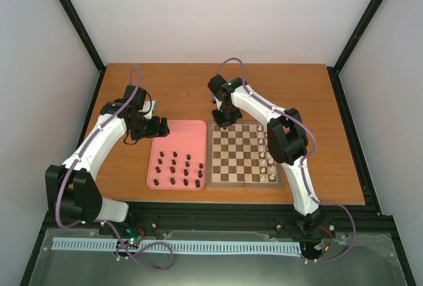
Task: Set up the chess pieces on the board
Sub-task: Place the chess piece on the chessboard.
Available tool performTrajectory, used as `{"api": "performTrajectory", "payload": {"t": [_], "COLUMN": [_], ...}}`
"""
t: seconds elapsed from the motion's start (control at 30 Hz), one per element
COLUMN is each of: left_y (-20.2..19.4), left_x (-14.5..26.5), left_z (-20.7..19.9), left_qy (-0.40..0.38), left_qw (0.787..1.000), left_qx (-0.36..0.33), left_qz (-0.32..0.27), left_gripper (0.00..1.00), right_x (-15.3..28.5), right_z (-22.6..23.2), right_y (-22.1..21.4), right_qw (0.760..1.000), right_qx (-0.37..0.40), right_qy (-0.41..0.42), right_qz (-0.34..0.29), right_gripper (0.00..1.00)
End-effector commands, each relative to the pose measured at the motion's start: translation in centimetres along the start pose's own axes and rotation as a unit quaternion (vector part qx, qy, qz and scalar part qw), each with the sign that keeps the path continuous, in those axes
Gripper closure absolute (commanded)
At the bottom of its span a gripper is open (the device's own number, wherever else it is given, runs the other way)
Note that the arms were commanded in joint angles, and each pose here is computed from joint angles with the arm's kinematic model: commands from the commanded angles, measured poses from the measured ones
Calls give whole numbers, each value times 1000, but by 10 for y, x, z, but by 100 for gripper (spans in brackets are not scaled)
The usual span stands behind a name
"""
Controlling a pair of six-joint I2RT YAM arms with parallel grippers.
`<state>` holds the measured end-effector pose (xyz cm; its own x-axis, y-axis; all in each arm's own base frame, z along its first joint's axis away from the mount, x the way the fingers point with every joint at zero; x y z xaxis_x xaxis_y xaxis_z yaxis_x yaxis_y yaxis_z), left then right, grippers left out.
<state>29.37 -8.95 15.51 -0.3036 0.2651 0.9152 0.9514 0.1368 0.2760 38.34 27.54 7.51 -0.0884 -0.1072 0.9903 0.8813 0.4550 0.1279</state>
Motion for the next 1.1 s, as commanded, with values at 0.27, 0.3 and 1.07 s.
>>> {"api": "performTrajectory", "payload": {"t": [0.27,0.3,1.07], "left_y": [9,9,10], "left_x": [5,5,5], "left_z": [-6,-5,-6], "left_qy": [-8,-8,-8], "left_qw": [1000,1000,1000], "left_qx": [-6,-5,-7], "left_qz": [-14,-14,-14], "left_gripper": [0,0,0], "right_x": [-13,-14,-18], "right_z": [-4,-4,-7], "right_y": [-3,-3,7], "right_qw": [1000,1000,1000], "right_qx": [0,0,-4], "right_qy": [-5,-4,-13], "right_qz": [17,18,4], "right_gripper": [91,91,90]}}
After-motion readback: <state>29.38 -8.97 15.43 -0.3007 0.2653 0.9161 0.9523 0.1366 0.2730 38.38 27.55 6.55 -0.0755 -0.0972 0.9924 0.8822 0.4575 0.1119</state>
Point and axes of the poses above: each gripper's point midway between its finger pads, its own x axis back along the fingers, its own z axis along the line the jaws close on, y = z × x, the point moved 1 cm from there along x, back along the fingers, and after that the axes turned 4 degrees about x, right-handed, at the moved point
